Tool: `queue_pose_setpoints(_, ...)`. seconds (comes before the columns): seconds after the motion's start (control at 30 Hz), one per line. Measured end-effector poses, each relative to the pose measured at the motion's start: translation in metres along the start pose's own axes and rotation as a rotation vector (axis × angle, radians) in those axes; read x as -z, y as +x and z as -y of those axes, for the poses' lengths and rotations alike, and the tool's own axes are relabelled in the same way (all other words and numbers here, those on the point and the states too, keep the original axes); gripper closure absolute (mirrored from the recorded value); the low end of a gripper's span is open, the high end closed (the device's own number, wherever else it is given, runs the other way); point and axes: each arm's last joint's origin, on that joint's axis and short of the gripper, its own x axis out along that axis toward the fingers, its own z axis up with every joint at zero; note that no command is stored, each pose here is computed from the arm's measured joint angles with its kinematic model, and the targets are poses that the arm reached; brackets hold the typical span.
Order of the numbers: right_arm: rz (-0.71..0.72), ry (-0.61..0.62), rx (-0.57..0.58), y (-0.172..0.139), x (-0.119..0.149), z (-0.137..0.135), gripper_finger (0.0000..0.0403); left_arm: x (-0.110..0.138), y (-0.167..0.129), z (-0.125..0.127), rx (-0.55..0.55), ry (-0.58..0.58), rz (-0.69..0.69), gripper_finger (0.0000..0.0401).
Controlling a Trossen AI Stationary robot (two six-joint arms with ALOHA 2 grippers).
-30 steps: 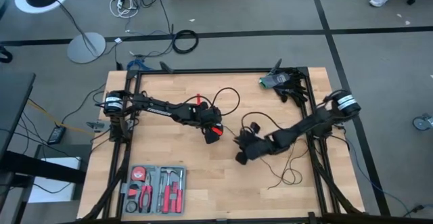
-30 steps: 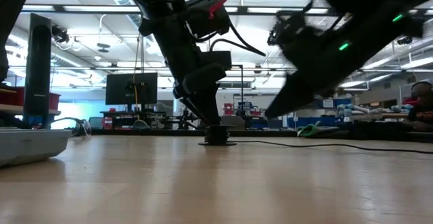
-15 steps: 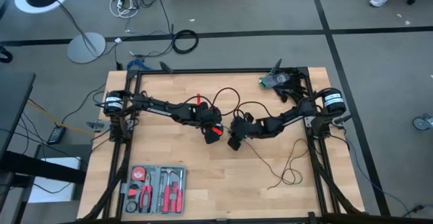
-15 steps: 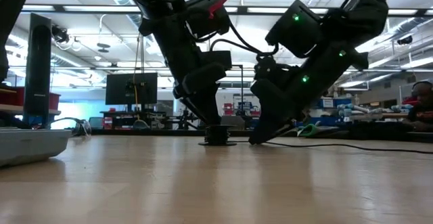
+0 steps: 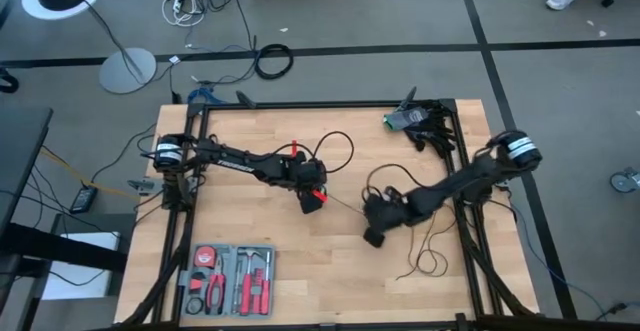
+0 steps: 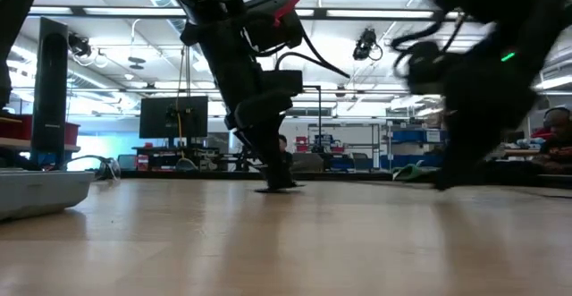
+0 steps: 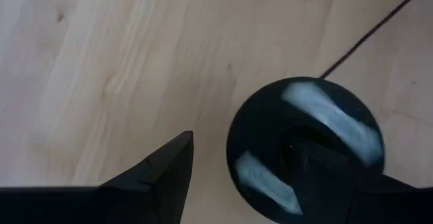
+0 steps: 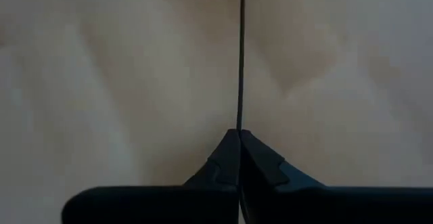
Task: Coil cords
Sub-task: Uncoil the black wire from the spool
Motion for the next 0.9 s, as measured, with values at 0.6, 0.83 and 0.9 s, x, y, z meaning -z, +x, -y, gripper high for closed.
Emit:
queue_pose_setpoints(0.6, -0.136, 0.225, 0.011, -0.085, 0.101, -0.026, 0.0403, 0.001, -0.003, -0.001, -0.012, 0.022, -0.015, 0.0171)
queue_pose_setpoints(0.83, -0.006, 0.245, 0.102, -0.085, 0.114, -0.022, 0.0403, 0.004, -0.014, -0.006, -0.04, 0.046, -0.04, 0.0171)
queue_pose_setpoints(0.9, 0.057, 0.244, 0.084, -0.082, 0.11, -0.025, 0.0403, 0.002, -0.018, -0.007, -0.042, 0.039, -0.018, 0.0171)
